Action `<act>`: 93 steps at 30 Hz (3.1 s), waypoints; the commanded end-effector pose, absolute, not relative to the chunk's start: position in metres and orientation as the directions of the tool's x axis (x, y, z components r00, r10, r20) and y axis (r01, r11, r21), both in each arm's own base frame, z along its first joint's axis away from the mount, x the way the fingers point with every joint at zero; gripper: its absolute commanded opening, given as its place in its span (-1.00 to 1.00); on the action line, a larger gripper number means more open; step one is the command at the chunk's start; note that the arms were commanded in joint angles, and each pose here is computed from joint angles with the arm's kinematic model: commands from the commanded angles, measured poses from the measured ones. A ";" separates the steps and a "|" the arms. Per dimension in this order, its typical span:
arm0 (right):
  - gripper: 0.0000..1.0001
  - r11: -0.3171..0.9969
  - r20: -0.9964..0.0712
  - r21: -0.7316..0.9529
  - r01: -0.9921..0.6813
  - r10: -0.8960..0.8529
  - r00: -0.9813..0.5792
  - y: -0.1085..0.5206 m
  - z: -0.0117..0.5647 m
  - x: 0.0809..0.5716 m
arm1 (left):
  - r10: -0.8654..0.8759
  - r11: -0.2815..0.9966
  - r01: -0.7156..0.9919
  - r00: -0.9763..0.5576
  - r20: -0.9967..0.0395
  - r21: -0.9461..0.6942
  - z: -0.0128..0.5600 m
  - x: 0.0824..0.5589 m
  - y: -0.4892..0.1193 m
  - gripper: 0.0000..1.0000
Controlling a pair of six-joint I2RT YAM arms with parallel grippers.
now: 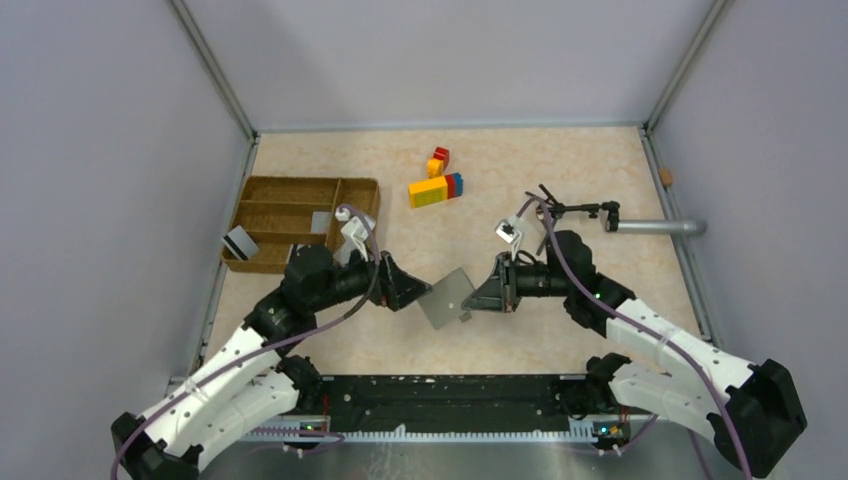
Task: Put the credit cards into the card holder
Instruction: Close the card holder at the center of the board.
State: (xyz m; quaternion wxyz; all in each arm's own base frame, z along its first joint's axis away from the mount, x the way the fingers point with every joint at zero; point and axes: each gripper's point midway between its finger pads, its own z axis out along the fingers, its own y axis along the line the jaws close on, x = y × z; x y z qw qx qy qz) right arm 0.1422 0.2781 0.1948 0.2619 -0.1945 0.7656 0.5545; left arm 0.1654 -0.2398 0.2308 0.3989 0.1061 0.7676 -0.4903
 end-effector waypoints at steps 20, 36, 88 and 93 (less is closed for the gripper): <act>-1.00 -0.015 -0.659 0.724 -0.690 -0.311 -0.685 0.278 0.217 0.077 | 0.337 -0.004 0.664 -0.703 -0.626 -0.748 0.228 0.092 -0.292 0.94; -0.15 0.100 -0.674 0.689 -0.718 -0.275 -0.685 0.301 0.206 0.093 | 0.286 0.026 0.621 -0.756 -0.589 -0.784 0.225 0.105 -0.295 -1.00; 0.33 0.753 -0.867 0.474 -0.457 0.310 -0.390 0.243 0.190 0.159 | -0.051 0.267 0.446 -0.879 -0.474 -0.854 0.200 0.186 -0.261 -1.00; 0.33 0.690 -0.887 0.446 -0.571 0.256 -0.383 0.272 0.186 0.150 | -0.090 0.219 0.412 -0.894 -0.439 -0.884 0.207 0.186 -0.265 -1.00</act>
